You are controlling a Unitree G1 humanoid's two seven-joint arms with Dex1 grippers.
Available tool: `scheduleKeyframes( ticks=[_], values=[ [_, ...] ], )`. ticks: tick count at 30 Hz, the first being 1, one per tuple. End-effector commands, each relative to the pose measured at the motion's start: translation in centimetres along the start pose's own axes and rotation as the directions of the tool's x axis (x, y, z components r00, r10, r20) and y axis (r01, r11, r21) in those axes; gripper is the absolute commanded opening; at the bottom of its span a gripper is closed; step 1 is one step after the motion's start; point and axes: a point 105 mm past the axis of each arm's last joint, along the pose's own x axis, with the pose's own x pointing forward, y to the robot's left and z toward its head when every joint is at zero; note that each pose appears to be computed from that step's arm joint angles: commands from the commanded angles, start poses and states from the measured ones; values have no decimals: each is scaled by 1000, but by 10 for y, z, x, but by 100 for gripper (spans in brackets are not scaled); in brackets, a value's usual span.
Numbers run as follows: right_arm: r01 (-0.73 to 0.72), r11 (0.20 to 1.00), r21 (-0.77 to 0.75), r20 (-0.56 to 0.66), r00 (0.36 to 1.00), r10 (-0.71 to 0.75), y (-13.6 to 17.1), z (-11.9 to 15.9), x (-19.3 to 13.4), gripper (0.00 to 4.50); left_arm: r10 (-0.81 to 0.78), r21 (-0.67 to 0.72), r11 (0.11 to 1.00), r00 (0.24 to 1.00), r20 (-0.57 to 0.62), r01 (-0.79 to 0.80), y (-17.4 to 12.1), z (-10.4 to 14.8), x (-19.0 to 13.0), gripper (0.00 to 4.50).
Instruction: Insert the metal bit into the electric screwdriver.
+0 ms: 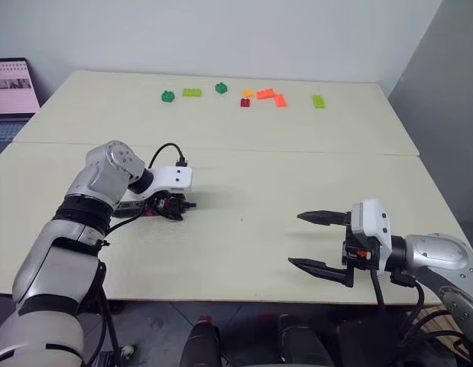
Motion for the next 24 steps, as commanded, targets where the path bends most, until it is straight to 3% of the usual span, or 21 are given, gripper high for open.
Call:
scheduleKeyframes(
  ticks=[1, 3, 11, 16, 18, 21, 24],
  values=[
    [-10, 999, -31, 16, 1000, 11, 4, 7, 0, 450, 6, 18, 1000, 1000, -24, -6, 0, -1, 0, 194],
    [-8, 999, -31, 17, 1000, 9, 4, 7, -1, 450, 1, 22, 1000, 1000, -27, 0, -1, -2, 0, 165],
    [-6, 999, -35, 15, 1000, 7, 3, 8, -2, 450, -16, 56, 998, 998, -52, 19, -5, -5, -3, 165],
    [-8, 999, -39, 17, 1000, 9, 3, 10, -3, 450, 24, 79, 997, 1000, -1, -24, 1, 6, -8, 165],
    [-10, 999, -40, 22, 1000, 11, 2, 13, -4, 450, 62, 68, 995, 995, 76, -67, 8, 23, -16, 165],
    [-11, 999, -49, 42, 999, 13, -1, 21, -7, 450, 140, -36, 990, 922, 362, -136, 23, 81, -41, 165],
    [1, 999, -53, 46, 999, 2, -5, 24, -11, 450, 180, -99, 984, 856, 485, -151, 26, 107, -48, 165]
  ],
)
